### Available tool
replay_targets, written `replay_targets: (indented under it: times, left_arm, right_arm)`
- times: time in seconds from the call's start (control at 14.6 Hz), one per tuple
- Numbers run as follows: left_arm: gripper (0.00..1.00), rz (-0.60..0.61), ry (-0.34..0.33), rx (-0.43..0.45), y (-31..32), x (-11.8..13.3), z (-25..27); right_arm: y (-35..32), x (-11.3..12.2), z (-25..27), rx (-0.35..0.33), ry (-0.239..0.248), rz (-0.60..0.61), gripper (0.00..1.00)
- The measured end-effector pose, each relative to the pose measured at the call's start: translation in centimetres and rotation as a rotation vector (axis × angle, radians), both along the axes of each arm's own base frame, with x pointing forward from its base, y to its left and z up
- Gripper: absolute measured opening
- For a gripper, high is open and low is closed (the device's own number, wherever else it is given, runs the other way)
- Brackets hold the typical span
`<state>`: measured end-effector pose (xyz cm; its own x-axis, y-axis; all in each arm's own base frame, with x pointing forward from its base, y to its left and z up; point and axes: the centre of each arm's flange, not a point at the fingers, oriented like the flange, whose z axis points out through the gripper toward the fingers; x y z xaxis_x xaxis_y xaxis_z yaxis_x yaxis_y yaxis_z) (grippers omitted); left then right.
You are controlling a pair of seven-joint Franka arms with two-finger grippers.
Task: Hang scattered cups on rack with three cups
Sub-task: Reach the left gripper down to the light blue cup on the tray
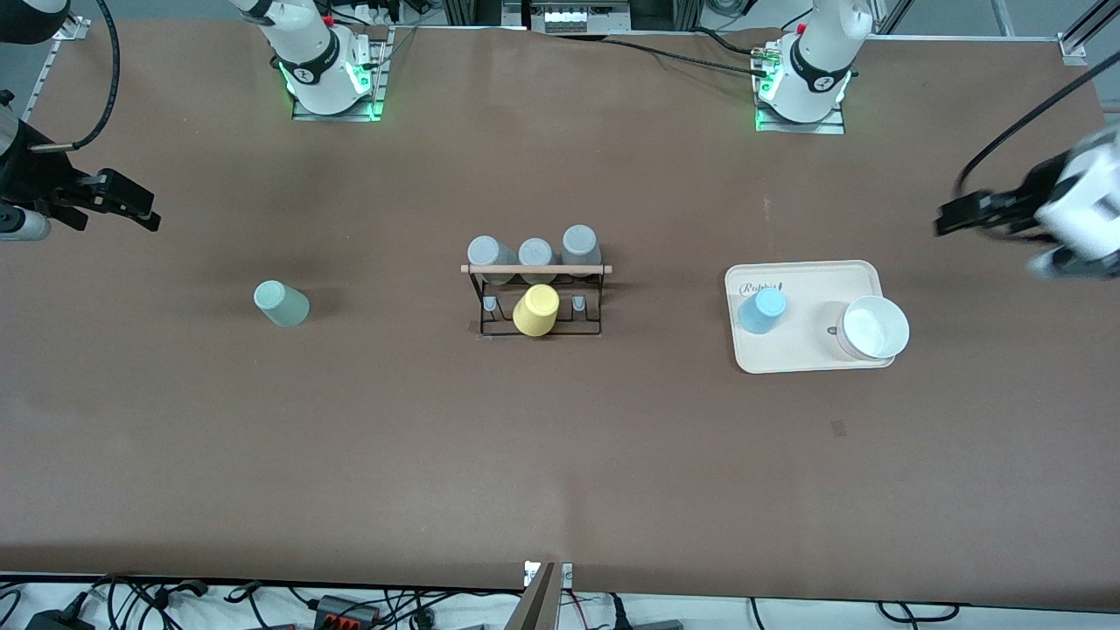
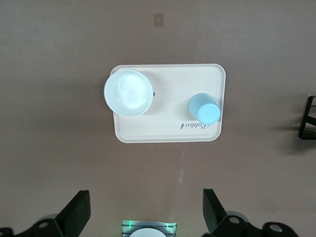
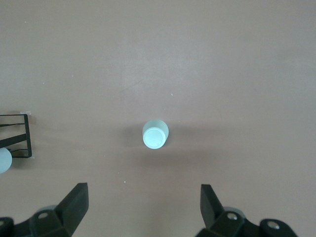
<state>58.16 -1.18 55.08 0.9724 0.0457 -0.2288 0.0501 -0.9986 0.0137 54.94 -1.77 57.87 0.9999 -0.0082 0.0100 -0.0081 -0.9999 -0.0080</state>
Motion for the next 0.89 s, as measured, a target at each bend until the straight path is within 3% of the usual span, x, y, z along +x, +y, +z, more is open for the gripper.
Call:
replay_targets:
  times: [0.41, 0.89]
  left_arm:
    - [1.00, 0.024, -0.065, 0.010, -4.8, 2.5, -7.9]
    - [1.00, 0.109, -0.150, 0.005, -9.5, -0.5, -20.6]
  right_arm:
    - [0.0, 0.1, -0.3, 0.000, 0.007, 0.001, 1.00]
    - [-0.1, 0.2, -0.7, 0.000, 0.019, -0.002, 1.00]
